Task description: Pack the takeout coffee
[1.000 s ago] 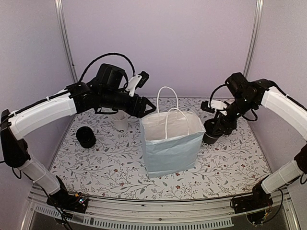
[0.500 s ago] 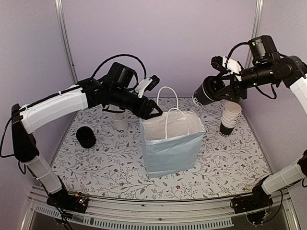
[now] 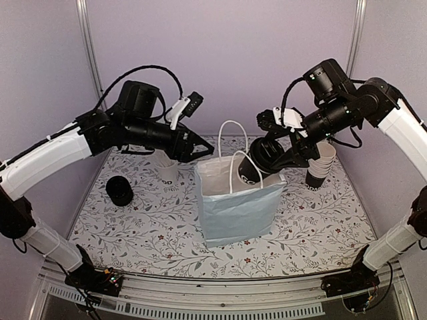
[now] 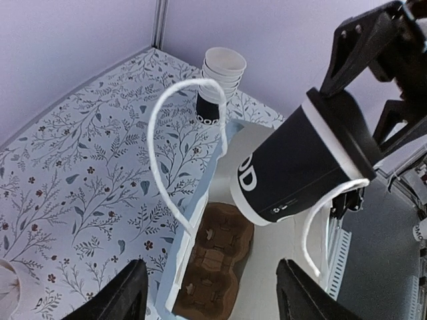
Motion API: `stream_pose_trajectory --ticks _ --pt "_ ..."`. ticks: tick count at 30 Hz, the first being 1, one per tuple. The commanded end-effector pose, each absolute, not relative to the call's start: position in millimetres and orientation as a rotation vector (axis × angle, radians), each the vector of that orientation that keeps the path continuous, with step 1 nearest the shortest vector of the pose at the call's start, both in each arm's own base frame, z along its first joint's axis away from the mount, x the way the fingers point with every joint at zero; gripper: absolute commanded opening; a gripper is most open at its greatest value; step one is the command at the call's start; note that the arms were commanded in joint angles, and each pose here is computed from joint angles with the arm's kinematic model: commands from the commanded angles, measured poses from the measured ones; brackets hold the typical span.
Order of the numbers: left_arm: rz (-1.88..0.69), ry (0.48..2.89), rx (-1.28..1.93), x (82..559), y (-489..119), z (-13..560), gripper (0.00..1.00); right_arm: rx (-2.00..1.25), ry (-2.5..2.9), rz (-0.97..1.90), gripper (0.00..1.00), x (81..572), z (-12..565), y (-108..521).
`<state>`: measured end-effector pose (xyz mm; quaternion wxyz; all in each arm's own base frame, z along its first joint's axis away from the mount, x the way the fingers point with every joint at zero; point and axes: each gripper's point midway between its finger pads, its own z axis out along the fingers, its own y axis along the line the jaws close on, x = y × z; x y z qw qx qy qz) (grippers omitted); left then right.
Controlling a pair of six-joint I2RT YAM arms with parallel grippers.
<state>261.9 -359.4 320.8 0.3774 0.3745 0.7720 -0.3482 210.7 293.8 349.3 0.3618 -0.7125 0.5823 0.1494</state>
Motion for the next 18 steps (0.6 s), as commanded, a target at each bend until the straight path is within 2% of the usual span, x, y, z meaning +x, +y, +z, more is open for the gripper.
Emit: stream_pose_trajectory --ticks 1,6,9,13,18 --pt "-0.834 1.956 0.772 298 -329 325 0.68 -1.917 1.434 0.36 0.46 196 348 302" --pt "-0.772 2.079 0.576 369 -310 282 0.6 -2.039 1.399 0.333 0.45 175 324 316" --pt "-0.826 2.094 0.612 393 -326 261 0.53 -2.072 1.376 0.337 0.45 164 320 323" --pt "-0.927 2.132 0.713 400 -358 230 0.46 -2.092 1.346 0.325 0.45 153 315 323" --pt "-1.035 2.161 0.828 380 -391 201 0.43 -2.102 1.331 0.272 0.45 148 309 312"
